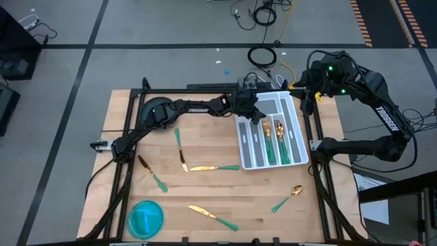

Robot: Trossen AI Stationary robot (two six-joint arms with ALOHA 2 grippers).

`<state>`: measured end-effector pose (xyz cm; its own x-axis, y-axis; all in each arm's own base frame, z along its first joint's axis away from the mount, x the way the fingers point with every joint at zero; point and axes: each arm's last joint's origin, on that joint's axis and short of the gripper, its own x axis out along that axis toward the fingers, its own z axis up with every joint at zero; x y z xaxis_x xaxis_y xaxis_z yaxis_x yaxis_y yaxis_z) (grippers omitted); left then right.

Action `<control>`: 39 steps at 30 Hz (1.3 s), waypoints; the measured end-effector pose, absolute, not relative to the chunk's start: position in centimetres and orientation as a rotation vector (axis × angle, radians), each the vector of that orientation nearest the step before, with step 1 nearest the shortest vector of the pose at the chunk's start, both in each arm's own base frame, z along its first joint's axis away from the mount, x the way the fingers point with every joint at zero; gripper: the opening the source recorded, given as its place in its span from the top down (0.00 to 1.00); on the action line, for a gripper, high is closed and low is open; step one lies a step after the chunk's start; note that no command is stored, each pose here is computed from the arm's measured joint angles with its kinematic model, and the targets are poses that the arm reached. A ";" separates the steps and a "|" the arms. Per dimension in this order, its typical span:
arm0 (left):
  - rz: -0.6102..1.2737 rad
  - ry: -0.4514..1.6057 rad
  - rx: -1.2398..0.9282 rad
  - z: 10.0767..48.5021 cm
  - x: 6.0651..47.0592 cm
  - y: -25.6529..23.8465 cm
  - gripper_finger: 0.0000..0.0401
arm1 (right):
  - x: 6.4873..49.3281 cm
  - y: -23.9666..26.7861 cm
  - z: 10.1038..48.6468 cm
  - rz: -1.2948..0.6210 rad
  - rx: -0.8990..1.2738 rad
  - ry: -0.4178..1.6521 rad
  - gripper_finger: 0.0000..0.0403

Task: Sort silverware
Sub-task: Put the green fork into the white silverware organizer

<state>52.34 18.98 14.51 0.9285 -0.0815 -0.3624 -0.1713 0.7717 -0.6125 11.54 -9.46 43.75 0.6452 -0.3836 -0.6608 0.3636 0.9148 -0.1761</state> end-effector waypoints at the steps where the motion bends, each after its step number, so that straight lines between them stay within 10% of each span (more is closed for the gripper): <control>1: 0.054 0.371 -0.684 14.9 52.3 19.0 1.00 | 11.5 -9.5 43.7 -0.426 -0.026 0.758 0.60; 39: 0.069 0.210 -0.638 13.8 52.8 16.4 1.00 | 11.5 -9.5 43.7 -0.428 -0.018 0.758 0.60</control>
